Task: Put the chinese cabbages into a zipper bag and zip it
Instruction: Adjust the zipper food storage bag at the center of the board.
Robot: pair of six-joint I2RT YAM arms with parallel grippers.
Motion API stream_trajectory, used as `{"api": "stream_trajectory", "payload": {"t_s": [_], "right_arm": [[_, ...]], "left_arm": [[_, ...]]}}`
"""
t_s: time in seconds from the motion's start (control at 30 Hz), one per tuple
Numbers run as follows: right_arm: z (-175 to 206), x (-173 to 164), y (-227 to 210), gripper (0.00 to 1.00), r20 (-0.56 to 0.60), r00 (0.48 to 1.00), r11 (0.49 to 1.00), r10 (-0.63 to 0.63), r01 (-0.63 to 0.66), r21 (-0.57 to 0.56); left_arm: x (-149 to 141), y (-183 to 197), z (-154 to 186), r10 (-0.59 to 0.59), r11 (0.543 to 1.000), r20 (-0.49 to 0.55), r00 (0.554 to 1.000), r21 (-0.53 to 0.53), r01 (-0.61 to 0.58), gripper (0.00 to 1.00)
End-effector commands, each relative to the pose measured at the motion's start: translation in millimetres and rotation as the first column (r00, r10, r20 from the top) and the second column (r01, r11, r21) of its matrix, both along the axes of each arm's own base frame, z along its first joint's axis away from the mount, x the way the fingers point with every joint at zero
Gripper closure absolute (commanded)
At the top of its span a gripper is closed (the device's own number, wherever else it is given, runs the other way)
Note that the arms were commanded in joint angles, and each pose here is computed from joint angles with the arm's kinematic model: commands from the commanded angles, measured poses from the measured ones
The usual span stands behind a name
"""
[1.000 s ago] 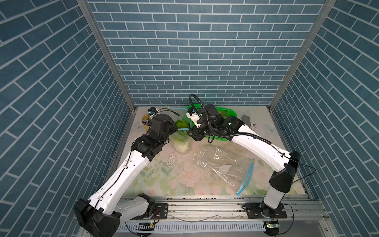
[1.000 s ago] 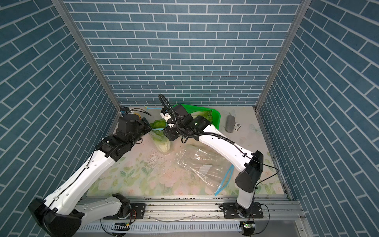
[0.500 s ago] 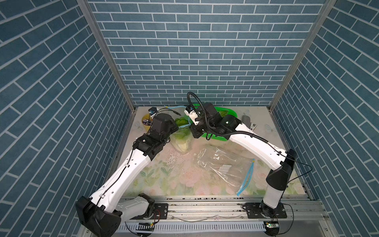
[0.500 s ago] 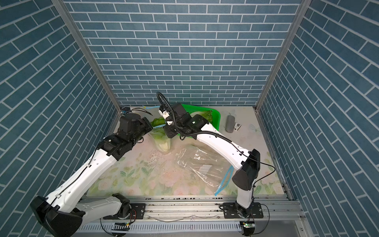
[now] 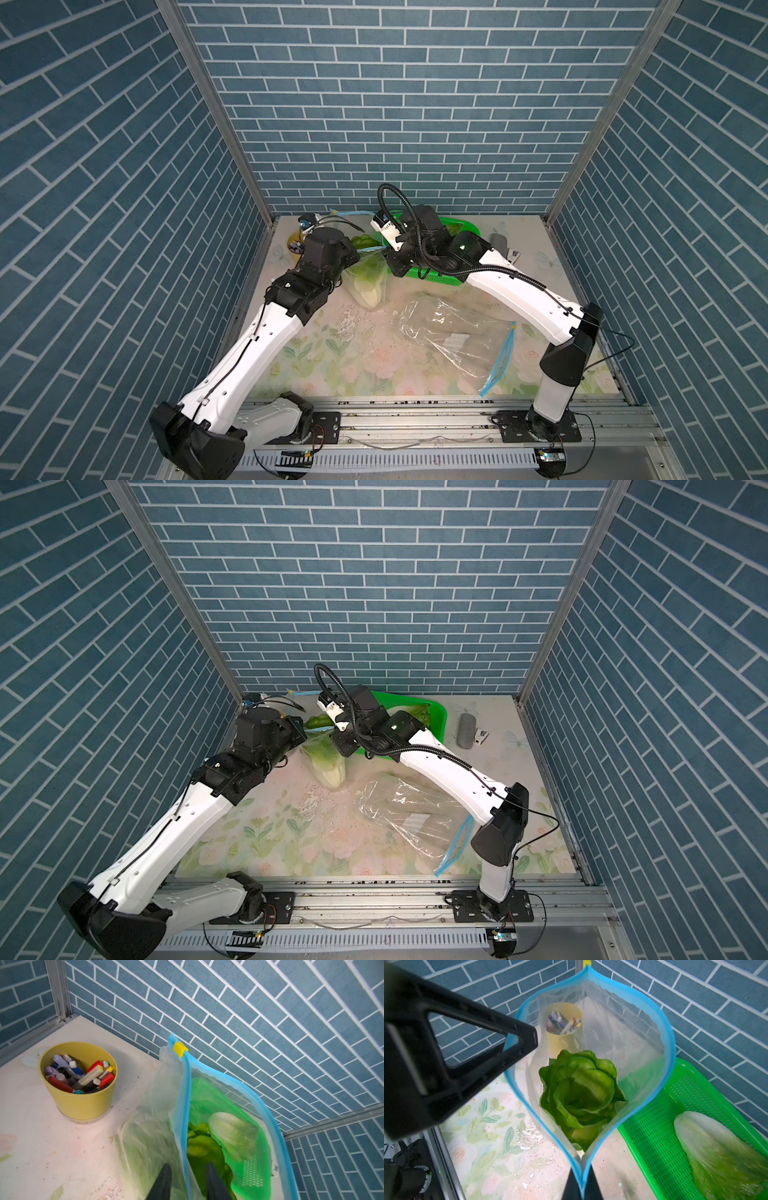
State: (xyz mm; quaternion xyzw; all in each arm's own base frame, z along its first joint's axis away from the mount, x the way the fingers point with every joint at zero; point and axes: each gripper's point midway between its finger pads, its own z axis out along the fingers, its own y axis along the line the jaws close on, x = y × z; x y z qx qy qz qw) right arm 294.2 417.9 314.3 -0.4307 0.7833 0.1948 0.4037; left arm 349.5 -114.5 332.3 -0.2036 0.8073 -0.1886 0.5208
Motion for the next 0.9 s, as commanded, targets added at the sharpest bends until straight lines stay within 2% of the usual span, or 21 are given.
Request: {"api": "stream_trajectory", "payload": {"t_s": [0.0, 0.1, 0.17, 0.3, 0.4, 0.53, 0.87], "right_arm": [[28.2, -2.1, -9.4, 1.00, 0.123, 0.992, 0.999, 0.035, -0.037, 0.017], [27.6, 5.1, -17.8, 1.00, 0.153, 0.988, 1.000, 0.019, -0.019, 0.002], [30.1, 8.2, -22.8, 1.00, 0.167, 0.986, 1.000, 0.015, -0.016, 0.004], [36.8, 9.2, -30.1, 1.00, 0.202, 0.979, 0.999, 0.031, -0.035, 0.015], [40.7, 10.3, -37.8, 1.00, 0.227, 0.973, 0.999, 0.045, -0.048, 0.005], [50.4, 12.9, -49.8, 1.00, 0.255, 0.966, 0.999, 0.047, -0.050, 0.006], [43.5, 20.9, -84.4, 1.00, 0.246, 0.965, 0.995, 0.090, -0.096, 0.011]], "left_arm": [[-10.1, 4.1, 3.9, -0.035, 0.999, 0.032, 0.999, 0.037, 0.034, 0.62], [-17.0, 5.6, 10.9, -0.076, 0.993, 0.072, 0.994, 0.094, 0.069, 0.56], [-20.7, 2.7, 16.4, -0.125, 0.984, 0.091, 0.988, 0.136, 0.112, 0.49], [-30.6, 4.3, 21.9, -0.176, 0.965, 0.103, 0.979, 0.212, 0.152, 0.43], [-39.9, 11.0, 29.5, -0.204, 0.945, 0.132, 0.970, 0.285, 0.160, 0.33], [-50.9, 19.5, 35.7, -0.270, 0.905, 0.159, 0.950, 0.378, 0.195, 0.32], [-75.7, 11.9, 23.1, -0.443, 0.832, 0.197, 0.875, 0.454, 0.319, 0.32]]}}
